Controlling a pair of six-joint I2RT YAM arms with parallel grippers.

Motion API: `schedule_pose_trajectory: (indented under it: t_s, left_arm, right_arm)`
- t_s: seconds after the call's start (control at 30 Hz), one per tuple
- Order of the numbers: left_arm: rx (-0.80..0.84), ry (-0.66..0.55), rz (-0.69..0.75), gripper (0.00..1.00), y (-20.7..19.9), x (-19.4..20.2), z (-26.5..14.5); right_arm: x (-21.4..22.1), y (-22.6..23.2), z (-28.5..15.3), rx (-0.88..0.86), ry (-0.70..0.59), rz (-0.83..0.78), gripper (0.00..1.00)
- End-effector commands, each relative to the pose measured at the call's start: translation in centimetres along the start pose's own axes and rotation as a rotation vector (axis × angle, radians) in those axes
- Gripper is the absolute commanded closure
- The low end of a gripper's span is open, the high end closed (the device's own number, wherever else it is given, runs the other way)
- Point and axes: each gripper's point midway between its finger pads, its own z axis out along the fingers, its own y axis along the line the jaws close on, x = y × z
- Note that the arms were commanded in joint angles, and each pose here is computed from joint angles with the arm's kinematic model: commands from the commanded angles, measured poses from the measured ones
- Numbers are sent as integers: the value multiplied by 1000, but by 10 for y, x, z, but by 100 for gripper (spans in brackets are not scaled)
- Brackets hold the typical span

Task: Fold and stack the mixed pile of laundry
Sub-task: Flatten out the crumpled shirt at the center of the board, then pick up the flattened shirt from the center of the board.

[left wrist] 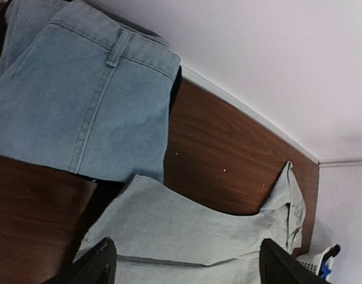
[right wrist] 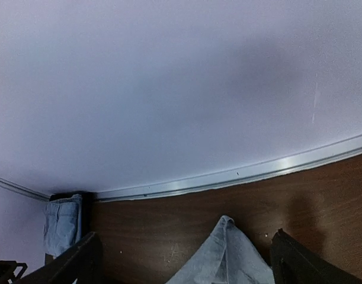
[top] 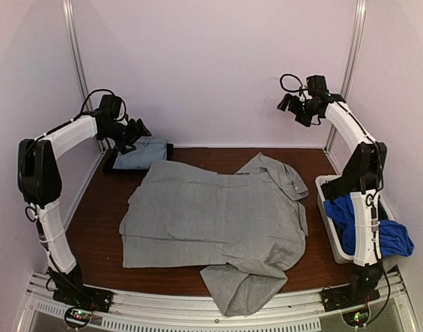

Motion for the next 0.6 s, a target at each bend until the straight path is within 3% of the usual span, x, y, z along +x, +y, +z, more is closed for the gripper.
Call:
schedule_pose_trajectory:
  t_s: [0.0, 0.13, 0.27, 0.43, 0.57]
  left_arm:
    - [-83, -140, 92, 9, -7, -33, -54]
    - [-101, -33, 133, 6, 18, 13, -54]
    - [-50, 119, 201, 8, 31, 82, -55]
    - [-44, 288, 246, 24, 50, 157, -56]
    - [-71, 382, 244, 38, 75, 194, -51]
  right_arm:
    - [13, 20, -60, -23, 97, 11, 0]
    - [76, 19, -96, -3, 215, -20, 0]
    - [171, 41, -127, -40, 418, -65, 6]
    - [295, 51, -154, -12, 685, -119, 11]
    - [356, 37, -165, 44, 806, -105, 12]
